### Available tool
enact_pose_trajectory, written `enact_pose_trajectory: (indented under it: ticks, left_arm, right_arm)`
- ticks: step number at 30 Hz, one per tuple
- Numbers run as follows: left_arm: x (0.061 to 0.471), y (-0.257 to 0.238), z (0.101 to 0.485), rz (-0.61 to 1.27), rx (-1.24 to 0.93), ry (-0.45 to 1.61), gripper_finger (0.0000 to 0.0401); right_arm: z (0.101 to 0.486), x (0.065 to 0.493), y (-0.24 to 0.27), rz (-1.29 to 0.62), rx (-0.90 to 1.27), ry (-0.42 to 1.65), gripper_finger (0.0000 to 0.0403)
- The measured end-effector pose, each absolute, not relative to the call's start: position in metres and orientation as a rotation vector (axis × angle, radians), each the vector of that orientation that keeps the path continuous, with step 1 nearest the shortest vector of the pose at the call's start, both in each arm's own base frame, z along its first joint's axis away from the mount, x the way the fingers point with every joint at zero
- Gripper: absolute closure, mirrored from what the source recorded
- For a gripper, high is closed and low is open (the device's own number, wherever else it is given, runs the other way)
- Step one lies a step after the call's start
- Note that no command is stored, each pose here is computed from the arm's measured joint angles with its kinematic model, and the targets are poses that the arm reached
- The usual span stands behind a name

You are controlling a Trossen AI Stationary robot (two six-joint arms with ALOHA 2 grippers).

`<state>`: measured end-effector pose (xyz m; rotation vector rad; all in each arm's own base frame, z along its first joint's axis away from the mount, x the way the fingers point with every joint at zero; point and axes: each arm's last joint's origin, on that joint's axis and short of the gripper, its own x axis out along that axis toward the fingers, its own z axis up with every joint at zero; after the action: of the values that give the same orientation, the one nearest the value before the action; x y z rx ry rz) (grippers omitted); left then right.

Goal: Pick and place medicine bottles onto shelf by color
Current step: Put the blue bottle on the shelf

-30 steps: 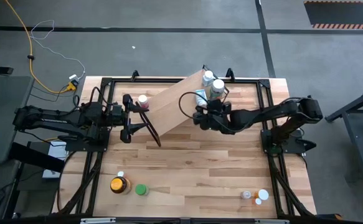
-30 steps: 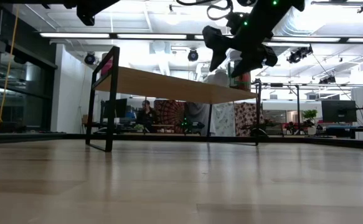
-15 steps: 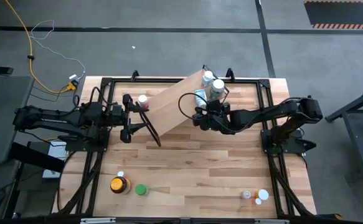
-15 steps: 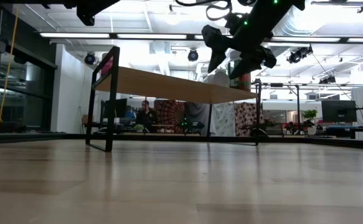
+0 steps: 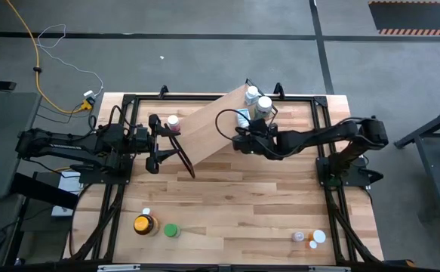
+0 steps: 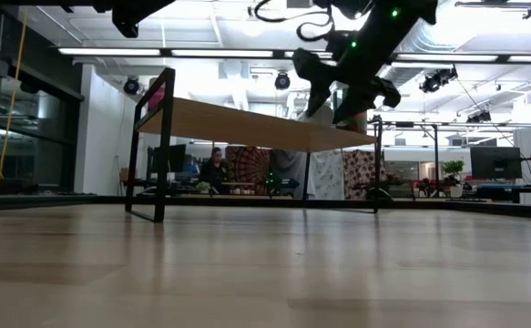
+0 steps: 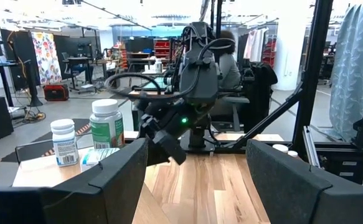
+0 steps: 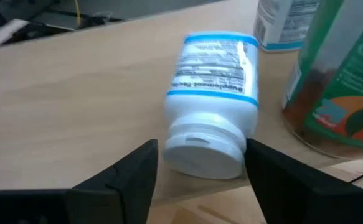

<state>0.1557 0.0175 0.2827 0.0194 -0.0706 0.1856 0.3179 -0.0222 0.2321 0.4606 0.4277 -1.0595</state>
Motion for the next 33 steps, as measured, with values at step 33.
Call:
enact_pose_trajectory:
  ticks: [33]
  left_arm:
    - [0.156,0.017,0.283,0.185,0.021,-0.072,0.014]
  right_arm:
    - [0.37,0.319,-0.018,-0.696,0.563,0.866,0.0239]
